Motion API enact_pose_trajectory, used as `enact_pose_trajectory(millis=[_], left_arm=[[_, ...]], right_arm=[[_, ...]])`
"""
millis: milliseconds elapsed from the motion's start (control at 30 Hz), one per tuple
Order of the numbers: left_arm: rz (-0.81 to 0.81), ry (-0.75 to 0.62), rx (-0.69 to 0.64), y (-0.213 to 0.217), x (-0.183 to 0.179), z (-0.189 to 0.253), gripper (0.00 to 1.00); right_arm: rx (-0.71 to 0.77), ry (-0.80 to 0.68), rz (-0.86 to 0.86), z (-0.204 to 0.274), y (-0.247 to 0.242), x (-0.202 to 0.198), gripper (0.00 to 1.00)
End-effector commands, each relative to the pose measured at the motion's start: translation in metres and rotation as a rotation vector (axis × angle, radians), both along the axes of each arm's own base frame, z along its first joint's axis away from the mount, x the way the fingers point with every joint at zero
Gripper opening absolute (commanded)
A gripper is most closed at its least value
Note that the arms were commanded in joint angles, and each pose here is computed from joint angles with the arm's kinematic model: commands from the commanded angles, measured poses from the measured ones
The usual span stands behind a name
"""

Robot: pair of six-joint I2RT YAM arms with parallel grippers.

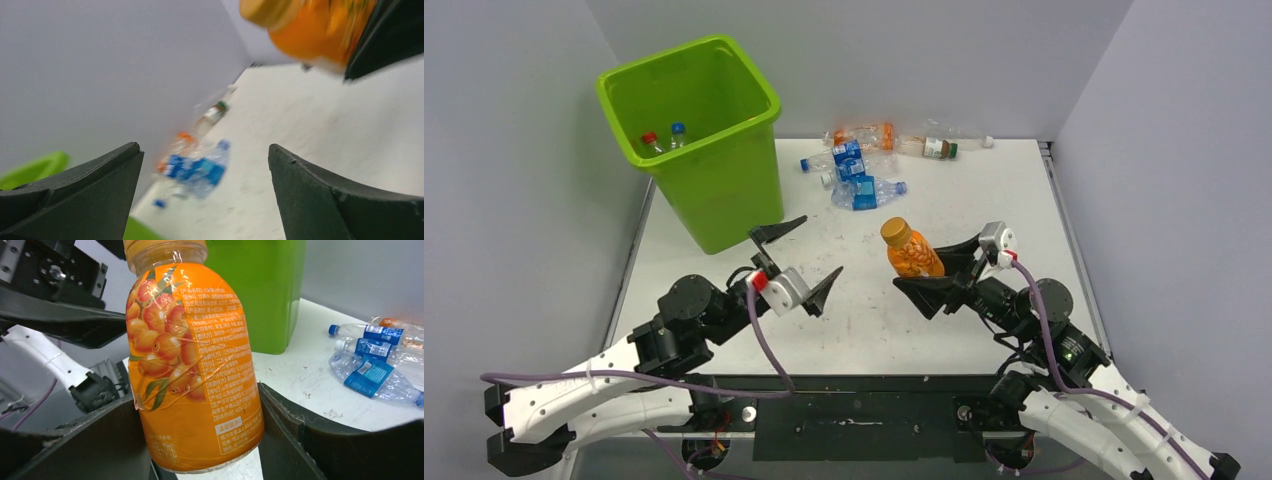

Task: Put the plastic bottles in the bin
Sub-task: Place the plastic bottle in the trash bin.

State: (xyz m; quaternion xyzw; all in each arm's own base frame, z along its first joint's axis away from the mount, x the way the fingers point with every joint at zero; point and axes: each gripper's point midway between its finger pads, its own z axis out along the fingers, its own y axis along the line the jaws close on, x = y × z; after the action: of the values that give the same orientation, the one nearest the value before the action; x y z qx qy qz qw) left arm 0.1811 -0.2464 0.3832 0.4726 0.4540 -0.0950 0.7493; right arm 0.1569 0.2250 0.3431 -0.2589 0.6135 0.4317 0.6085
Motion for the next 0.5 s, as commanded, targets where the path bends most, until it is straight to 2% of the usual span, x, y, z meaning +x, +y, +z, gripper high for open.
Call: enact_pose_trajectory(millis=[0,100,200,300,400,467], left_arm=[[-0.24,0.556,-0.633,-0.033,-0.028,0.041,0.96],[-0.418,0.698,-0.842,-0.048,-0.037,0.06,0.96],[-0.552,0.861,-0.959,-0.058,-0.032,0.074,0.96],[-0.676,0.947,-0.999,-0.064,-0.025,0.083,0.98],[-0.699,0.974,-0.977,-0.076,-0.02,0.082,1.0],[-0.699,0.986,-0.954,-0.083,-0.018,0.081,0.95]], right_arm=[[0.11,-0.068,-0.082,0.014,-0.003,0.017,0.31],[0.159,-0.079,-0.09,0.012,-0.007,0.015,0.31],[0.21,-0.094,-0.094,0.014,-0.011,0.011,0.3],[0.226,-0.082,-0.096,0.011,-0.012,0.011,0.3],[0.233,-0.072,-0.09,0.007,-0.011,0.011,0.3],[0.231,-0.066,-0.081,0.006,-0.008,0.011,0.3]])
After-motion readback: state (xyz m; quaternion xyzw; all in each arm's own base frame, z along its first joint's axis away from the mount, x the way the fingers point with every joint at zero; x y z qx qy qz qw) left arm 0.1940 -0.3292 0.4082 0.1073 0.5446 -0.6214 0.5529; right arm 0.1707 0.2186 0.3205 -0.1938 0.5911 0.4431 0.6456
